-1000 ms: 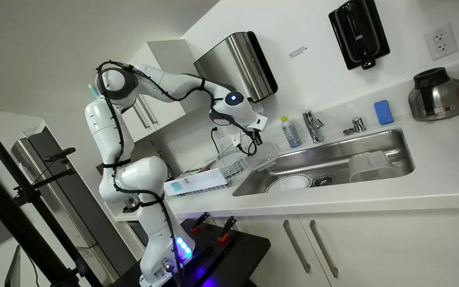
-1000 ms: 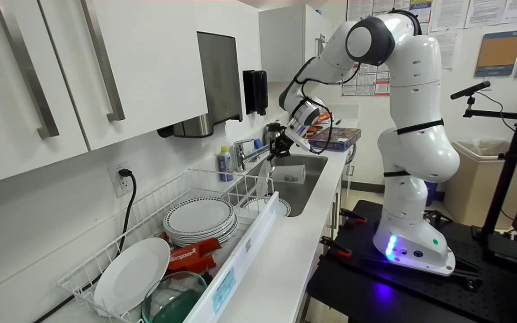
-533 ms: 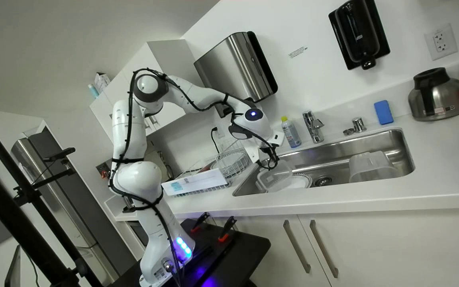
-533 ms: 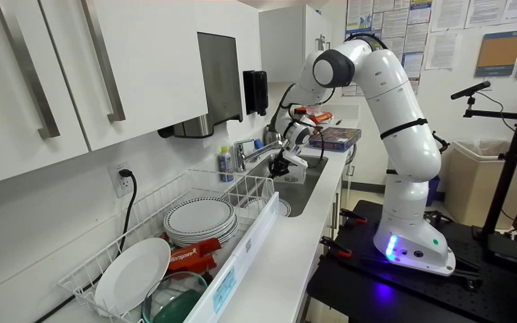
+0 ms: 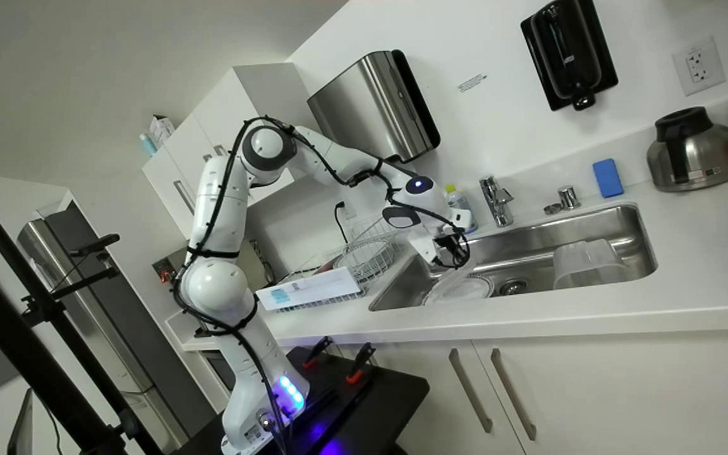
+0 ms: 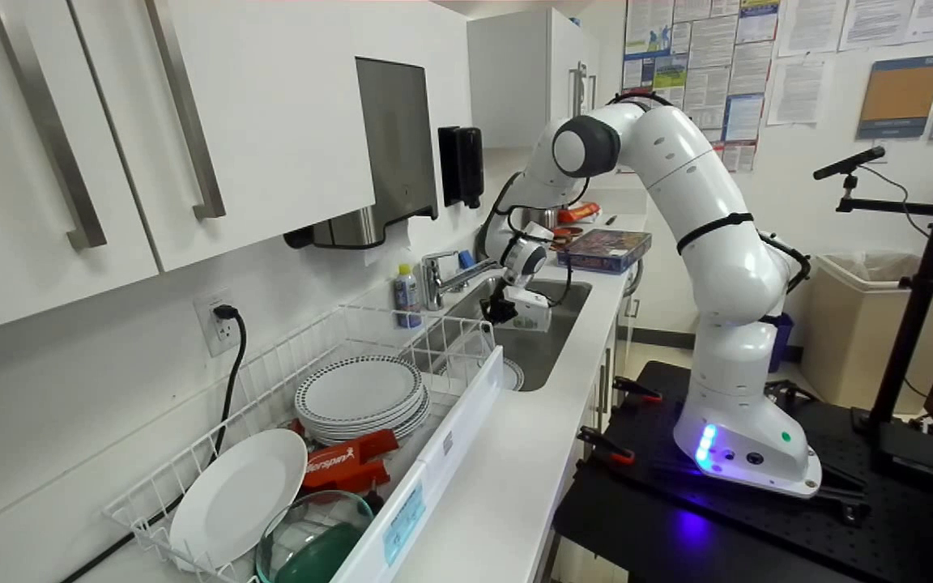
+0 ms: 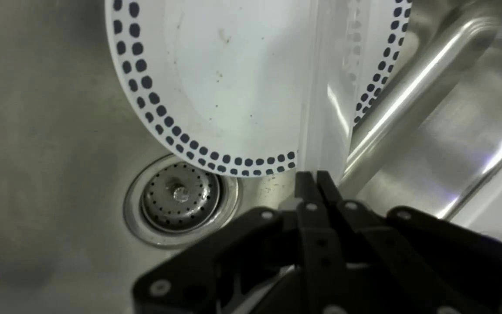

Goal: Take the clear lid from the dish rack and put it in the sink

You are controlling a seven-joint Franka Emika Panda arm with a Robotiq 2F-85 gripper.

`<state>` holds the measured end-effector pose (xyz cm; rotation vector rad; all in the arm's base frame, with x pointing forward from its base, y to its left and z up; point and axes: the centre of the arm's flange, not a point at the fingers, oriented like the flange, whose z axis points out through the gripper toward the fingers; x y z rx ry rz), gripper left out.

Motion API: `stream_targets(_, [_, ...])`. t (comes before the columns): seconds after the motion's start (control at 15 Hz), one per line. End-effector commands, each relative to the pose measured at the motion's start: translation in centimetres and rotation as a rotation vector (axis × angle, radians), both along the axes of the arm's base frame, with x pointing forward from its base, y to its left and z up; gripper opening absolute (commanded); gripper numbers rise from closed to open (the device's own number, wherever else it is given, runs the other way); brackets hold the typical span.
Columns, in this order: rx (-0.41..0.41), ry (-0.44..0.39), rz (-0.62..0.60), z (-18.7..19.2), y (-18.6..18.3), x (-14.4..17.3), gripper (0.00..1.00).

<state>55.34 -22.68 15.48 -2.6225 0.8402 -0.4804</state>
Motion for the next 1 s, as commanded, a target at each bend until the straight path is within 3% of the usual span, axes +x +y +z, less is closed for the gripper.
stream_targets(0.0, [-0.114,0.033,0.026,-1.2,-0.7,1.4,0.01])
stream_targets(0.53, [-0.296,0.110,0.059,-5.6,-0.2,1.0,0.01])
stream_targets(0.6, [-0.310,0.115,0.062,-6.0,0.0,1.0,0.29])
stream_targets(0.67, [-0.324,0.120,0.065,-6.3,0.2,1.0,0.29])
stream_targets(0.93, [-0.368,0.137,0.071,-7.0,0.5,0.6,0.58])
